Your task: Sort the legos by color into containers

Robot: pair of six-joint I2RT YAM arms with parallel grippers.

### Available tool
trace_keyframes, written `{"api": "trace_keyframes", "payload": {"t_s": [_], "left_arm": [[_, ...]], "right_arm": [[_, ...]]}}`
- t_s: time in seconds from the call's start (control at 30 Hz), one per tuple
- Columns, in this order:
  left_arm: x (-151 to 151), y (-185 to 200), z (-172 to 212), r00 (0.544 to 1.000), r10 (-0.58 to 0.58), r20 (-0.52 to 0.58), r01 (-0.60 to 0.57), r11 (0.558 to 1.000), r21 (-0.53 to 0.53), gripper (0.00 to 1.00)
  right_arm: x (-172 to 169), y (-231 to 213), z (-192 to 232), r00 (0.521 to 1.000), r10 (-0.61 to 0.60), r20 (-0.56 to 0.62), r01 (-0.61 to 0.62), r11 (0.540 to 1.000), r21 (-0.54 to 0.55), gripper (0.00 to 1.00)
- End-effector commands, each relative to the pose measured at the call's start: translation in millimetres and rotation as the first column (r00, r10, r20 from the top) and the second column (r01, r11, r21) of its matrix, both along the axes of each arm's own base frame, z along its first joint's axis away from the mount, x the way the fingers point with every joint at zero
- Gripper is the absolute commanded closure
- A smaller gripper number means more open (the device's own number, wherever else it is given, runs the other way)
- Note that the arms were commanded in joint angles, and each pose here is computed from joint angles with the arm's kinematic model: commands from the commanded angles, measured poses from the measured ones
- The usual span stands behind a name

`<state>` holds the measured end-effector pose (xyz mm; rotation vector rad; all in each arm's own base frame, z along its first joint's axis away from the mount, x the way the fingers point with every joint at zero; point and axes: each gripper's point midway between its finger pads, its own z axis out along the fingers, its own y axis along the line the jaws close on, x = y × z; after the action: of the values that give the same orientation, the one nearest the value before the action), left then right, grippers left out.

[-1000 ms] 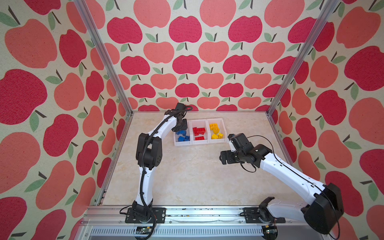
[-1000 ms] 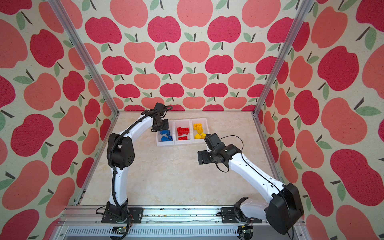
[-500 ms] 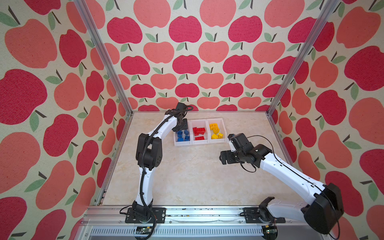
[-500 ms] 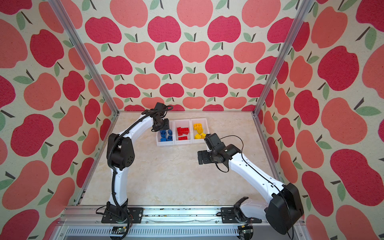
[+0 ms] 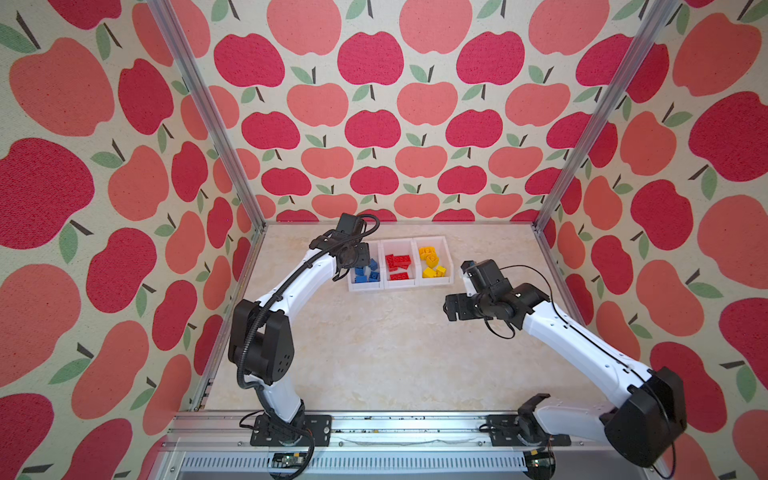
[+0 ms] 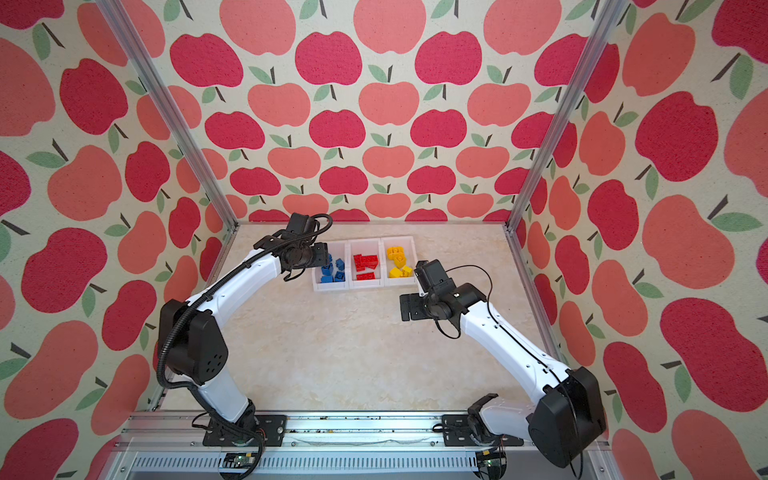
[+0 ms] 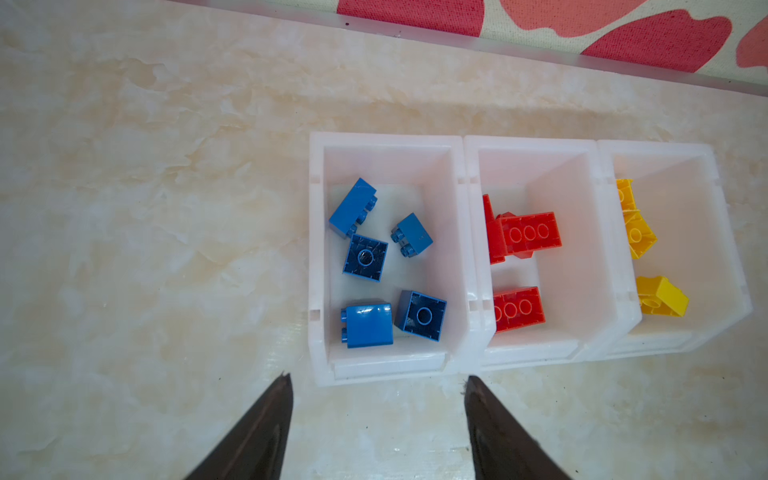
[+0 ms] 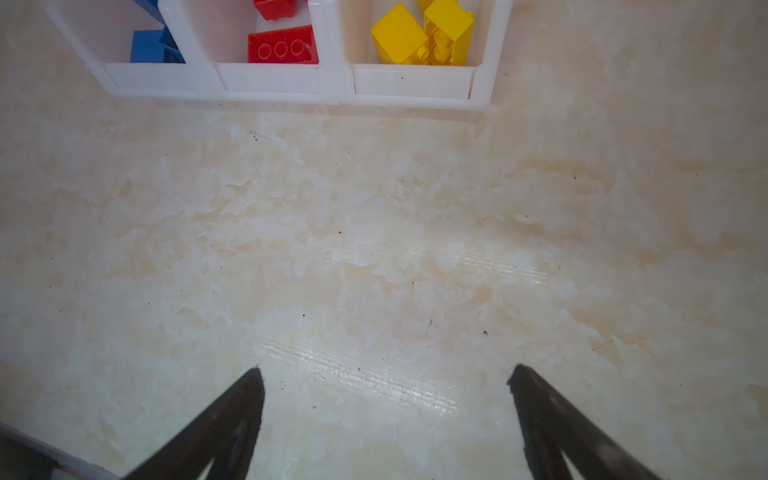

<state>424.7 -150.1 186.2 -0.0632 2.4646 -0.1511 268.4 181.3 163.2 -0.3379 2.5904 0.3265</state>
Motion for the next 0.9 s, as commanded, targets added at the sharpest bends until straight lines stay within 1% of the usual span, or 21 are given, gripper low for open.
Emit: {"api": "trace_keyframes", "payload": {"t_s": [0.0, 0.17, 0.3, 0.37, 0.5, 0.57, 0.63, 0.77, 0.87], "left_arm": [[-11, 22, 4, 0.997, 0.035, 0.069, -0.038, 0.998, 0.044, 0.30], [-40, 59, -4, 0.991, 0.090, 0.102, -0.096, 0.994, 0.056, 0.28], [-55, 92, -10, 0.981, 0.142, 0.134, -0.154, 0.985, 0.080, 0.24], [-59, 107, -12, 0.973, 0.172, 0.151, -0.187, 0.978, 0.092, 0.19], [-64, 132, -13, 0.955, 0.223, 0.197, -0.247, 0.963, 0.106, 0.06], [-63, 141, -12, 0.946, 0.227, 0.233, -0.262, 0.956, 0.131, 0.00], [-62, 149, -10, 0.938, 0.219, 0.268, -0.267, 0.951, 0.156, 0.01], [-57, 163, -12, 0.925, 0.196, 0.324, -0.267, 0.945, 0.191, 0.01], [-55, 171, -17, 0.915, 0.191, 0.356, -0.270, 0.945, 0.187, 0.01]], "right_arm": [[17, -8, 9, 0.999, 0.000, 0.042, 0.001, 1.000, -0.023, 0.05], [40, -24, 13, 0.996, -0.034, 0.082, 0.036, 0.999, -0.027, 0.04], [57, -40, 14, 0.990, -0.065, 0.125, 0.069, 0.997, -0.030, 0.01], [66, -50, 12, 0.986, -0.086, 0.141, 0.091, 0.995, -0.031, 0.01], [82, -72, 8, 0.976, -0.116, 0.184, 0.126, 0.991, -0.048, 0.01], [89, -84, 3, 0.970, -0.133, 0.205, 0.147, 0.987, -0.057, 0.01], [96, -96, -4, 0.963, -0.143, 0.228, 0.164, 0.984, -0.074, 0.01], [110, -119, -19, 0.940, -0.149, 0.306, 0.200, 0.970, -0.141, 0.01], [120, -129, -27, 0.918, -0.166, 0.360, 0.223, 0.967, -0.121, 0.01]]}}
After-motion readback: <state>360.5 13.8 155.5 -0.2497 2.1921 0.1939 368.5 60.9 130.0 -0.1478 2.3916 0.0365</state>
